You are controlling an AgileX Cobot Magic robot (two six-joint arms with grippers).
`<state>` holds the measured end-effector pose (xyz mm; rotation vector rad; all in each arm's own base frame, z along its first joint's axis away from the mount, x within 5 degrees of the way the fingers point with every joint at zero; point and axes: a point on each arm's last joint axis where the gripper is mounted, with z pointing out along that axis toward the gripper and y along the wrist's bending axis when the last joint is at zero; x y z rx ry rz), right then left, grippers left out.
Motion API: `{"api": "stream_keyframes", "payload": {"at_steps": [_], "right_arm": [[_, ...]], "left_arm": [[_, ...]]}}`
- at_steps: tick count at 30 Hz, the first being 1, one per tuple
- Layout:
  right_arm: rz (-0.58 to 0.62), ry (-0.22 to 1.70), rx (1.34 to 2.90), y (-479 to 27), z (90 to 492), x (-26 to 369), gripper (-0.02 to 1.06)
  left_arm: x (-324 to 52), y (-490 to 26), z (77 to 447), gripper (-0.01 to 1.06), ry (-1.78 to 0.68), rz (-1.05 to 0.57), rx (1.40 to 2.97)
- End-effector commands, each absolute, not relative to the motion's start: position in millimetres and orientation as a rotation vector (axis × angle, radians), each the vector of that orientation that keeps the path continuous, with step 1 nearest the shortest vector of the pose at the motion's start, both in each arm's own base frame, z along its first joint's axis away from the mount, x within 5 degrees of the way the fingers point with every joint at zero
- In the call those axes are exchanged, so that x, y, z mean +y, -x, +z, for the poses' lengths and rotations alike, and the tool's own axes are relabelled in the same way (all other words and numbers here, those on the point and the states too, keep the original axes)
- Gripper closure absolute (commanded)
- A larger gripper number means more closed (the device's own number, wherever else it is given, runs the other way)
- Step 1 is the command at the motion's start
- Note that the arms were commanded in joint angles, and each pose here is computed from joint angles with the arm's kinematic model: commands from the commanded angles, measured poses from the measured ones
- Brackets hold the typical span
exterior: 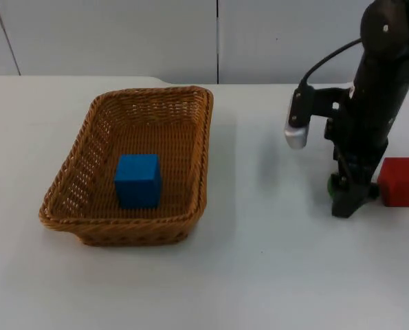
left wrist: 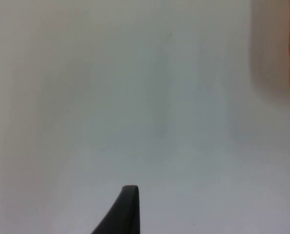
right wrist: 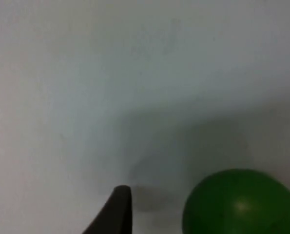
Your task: Place all geometric objects except the red cube into the basket.
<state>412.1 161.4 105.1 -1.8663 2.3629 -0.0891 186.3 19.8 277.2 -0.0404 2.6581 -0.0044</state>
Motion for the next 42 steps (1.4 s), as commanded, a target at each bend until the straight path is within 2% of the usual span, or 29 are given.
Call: {"api": "stream_keyframes", "payload": {"at_steps": [1, 3, 6, 7, 8, 12, 13, 14, 18, 19, 21, 24, 25, 27, 29, 32, 36, 39, 42], "right_arm": [[-0.088, 1.877, 2.356, -412.0, 104.9, 164.2, 0.07], [-0.084, 1.859, 2.375, -411.7, 104.8, 164.0, 0.12], [-0.078, 1.873, 2.397, -409.6, 104.5, 162.9, 0.36], [-0.083, 1.887, 2.408, -408.5, 104.4, 161.7, 0.48], [-0.083, 1.887, 2.408, -408.5, 104.4, 161.7, 0.48], [-0.117, 1.876, 2.375, -408.1, 126.7, 160.3, 1.01], [-0.117, 1.876, 2.375, -408.1, 126.7, 160.3, 1.01], [-0.127, 1.860, 2.355, -407.9, 138.0, 160.2, 1.04], [-0.145, 1.752, 2.300, -401.4, 191.6, 158.7, 1.04], [-0.115, 1.650, 2.302, -396.6, 214.4, 159.3, 1.05], [-0.100, 1.615, 2.302, -395.0, 221.4, 159.7, 1.05], [0.094, 1.372, 2.321, -385.5, 251.6, 168.1, 1.05], [0.094, 1.372, 2.321, -385.5, 251.6, 168.1, 1.05], [0.216, 1.265, 2.339, -384.3, 254.8, 174.8, 1.05], [0.274, 1.230, 2.336, -383.7, 252.8, 183.0, 1.05], [0.269, 1.252, 2.329, -382.5, 249.8, 188.7, 1.05], [0.169, 1.240, 2.253, -377.6, 249.1, 220.4, 1.05], [0.154, 1.235, 2.216, -375.9, 254.4, 237.8, 1.05], [0.196, 1.220, 2.182, -384.1, 260.2, 268.8, 1.05]], "left_arm": [[20.5, -185.5, 276.8, 0.00, 0.049, 0.002, 2.662], [20.5, -185.5, 276.8, 0.00, 0.049, 0.002, 2.662], [20.5, -185.5, 276.8, 0.00, 0.049, 0.002, 2.662], [20.5, -185.5, 276.8, 0.00, 0.049, 0.002, 2.662], [20.5, -185.5, 276.8, 0.00, 0.049, 0.002, 2.662], [20.5, -185.5, 276.8, 0.00, 0.049, 0.002, 2.662], [20.5, -185.5, 276.8, 0.00, 0.049, 0.002, 2.662], [20.5, -185.5, 276.8, 0.00, 0.049, 0.002, 2.662], [20.5, -185.5, 276.8, 0.00, 0.049, 0.002, 2.662], [20.5, -185.5, 276.8, 0.00, 0.049, 0.002, 2.662], [20.5, -185.5, 276.8, 0.00, 0.049, 0.002, 2.662], [20.5, -185.7, 276.9, 0.00, 0.050, 0.001, 2.660], [20.5, -185.7, 276.9, 0.00, 0.050, 0.001, 2.660], [20.5, -185.7, 276.9, 0.00, 0.050, 0.001, 2.660], [20.5, -185.7, 276.9, 0.00, 0.050, 0.001, 2.660], [20.5, -185.7, 276.9, 0.00, 0.050, 0.001, 2.660], [20.5, -185.7, 276.9, 0.00, 0.050, 0.001, 2.660], [20.5, -185.7, 276.9, 0.00, 0.050, 0.001, 2.660], [20.5, -185.7, 276.9, 0.00, 0.050, 0.001, 2.660]]}}
